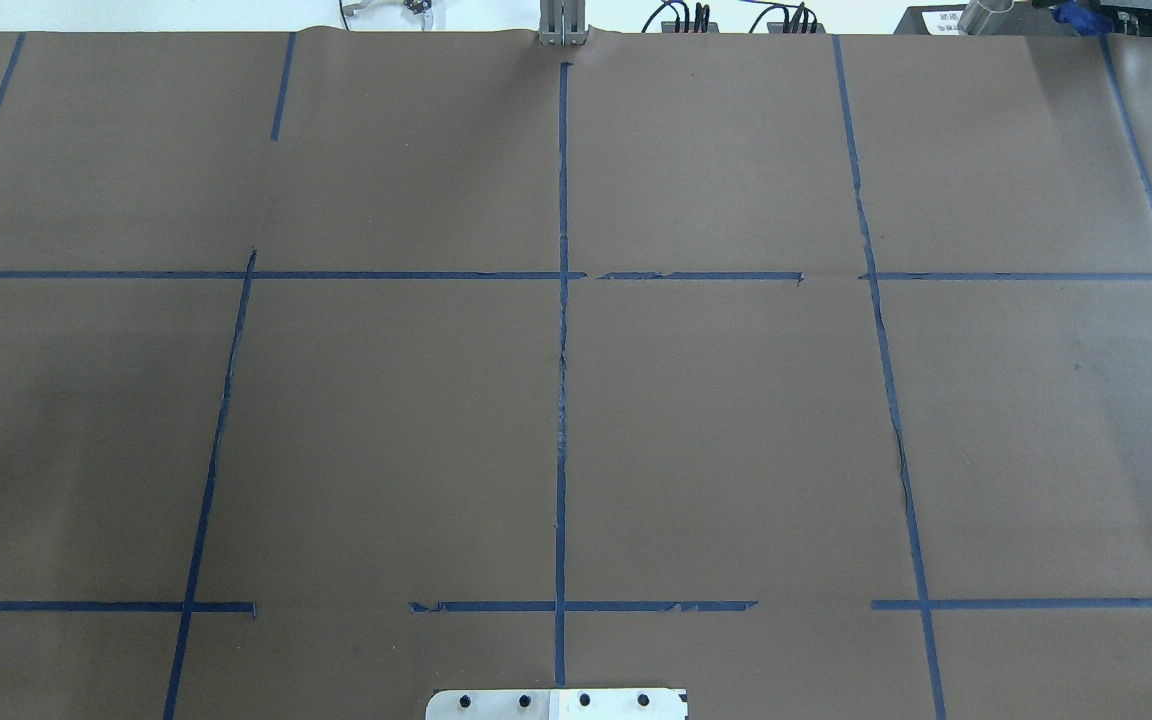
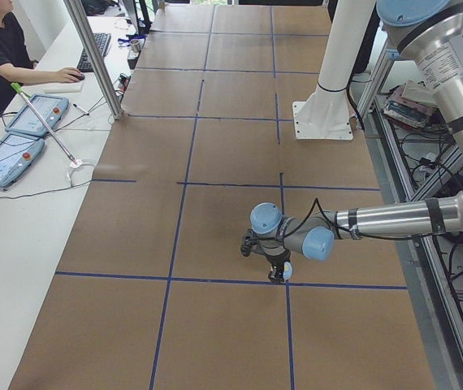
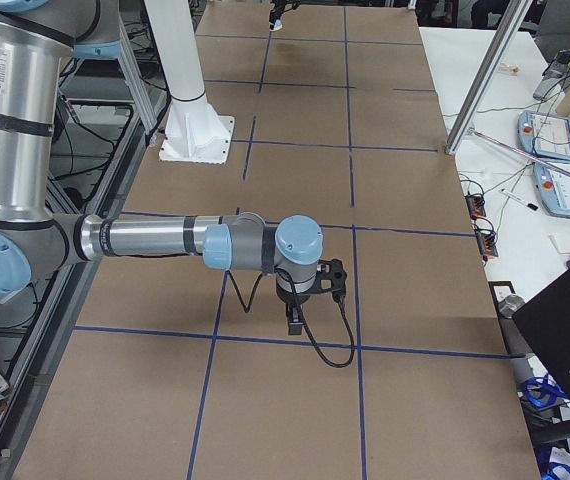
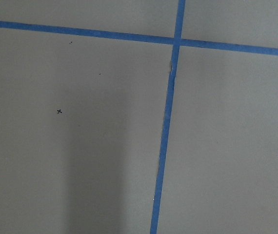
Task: Place and press bell with both arms
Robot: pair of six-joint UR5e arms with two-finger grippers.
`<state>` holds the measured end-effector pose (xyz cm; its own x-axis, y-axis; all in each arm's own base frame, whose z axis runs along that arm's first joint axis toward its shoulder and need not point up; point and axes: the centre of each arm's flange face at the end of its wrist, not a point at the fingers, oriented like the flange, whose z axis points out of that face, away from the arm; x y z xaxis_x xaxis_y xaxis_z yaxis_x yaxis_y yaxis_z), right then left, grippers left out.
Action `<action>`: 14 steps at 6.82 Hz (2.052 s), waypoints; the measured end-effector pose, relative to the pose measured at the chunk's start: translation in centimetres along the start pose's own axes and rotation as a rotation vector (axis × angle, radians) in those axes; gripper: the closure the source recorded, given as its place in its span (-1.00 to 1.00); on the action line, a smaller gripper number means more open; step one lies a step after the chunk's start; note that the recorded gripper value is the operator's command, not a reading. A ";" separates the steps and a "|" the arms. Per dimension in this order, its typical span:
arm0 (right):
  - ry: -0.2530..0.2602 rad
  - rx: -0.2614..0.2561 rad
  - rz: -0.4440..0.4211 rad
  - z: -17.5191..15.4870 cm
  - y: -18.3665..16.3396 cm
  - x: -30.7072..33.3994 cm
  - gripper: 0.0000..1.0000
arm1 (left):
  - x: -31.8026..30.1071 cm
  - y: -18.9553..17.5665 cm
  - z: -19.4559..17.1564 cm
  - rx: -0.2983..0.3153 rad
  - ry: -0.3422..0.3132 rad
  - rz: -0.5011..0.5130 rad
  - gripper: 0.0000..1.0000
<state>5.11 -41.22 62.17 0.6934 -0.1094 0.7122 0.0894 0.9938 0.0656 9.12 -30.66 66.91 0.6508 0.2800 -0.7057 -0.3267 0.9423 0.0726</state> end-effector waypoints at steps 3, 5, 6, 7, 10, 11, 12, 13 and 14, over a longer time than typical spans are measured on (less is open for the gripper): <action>-0.026 0.001 -0.001 0.1 0.0 -0.2 -1.00 | 6.7 -11.8 -4.9 0.108 0.037 -0.126 0.84; -0.030 -0.002 -0.001 0.2 0.0 -0.2 -1.00 | 14.6 -20.0 -7.0 0.071 0.047 -0.172 0.84; -0.031 -0.004 -0.002 0.3 0.0 -0.3 -1.00 | 20.0 -23.7 -7.6 0.044 0.052 -0.198 0.83; -0.032 -0.006 -0.002 0.4 0.0 -0.3 -1.00 | 25.7 -26.4 -7.7 0.016 0.059 -0.231 0.83; -0.032 -0.008 0.000 0.5 0.0 -0.3 -1.00 | 42.1 -33.5 -6.8 -0.034 0.086 -0.415 0.83; -0.032 -0.008 0.000 0.5 0.0 -0.3 -1.00 | 46.4 -34.5 -6.6 -0.020 0.077 -0.474 0.83; -0.032 -0.008 0.000 0.5 0.0 -0.3 -1.00 | 50.5 -35.9 -6.3 0.002 0.062 -0.527 0.83; -0.032 -0.008 0.000 0.5 0.0 -0.3 -1.00 | 54.1 -38.3 -6.0 0.018 0.058 -0.574 0.83; -0.032 -0.008 0.000 0.5 0.0 -0.3 -1.00 | 56.5 -40.7 -5.4 0.041 0.075 -0.601 0.83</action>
<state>4.58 -41.22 62.30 0.6701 -0.1090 0.7342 0.0953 0.9936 0.0605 55.46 -54.17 20.32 0.6628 -0.3157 -0.6790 0.1106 0.9381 -0.3282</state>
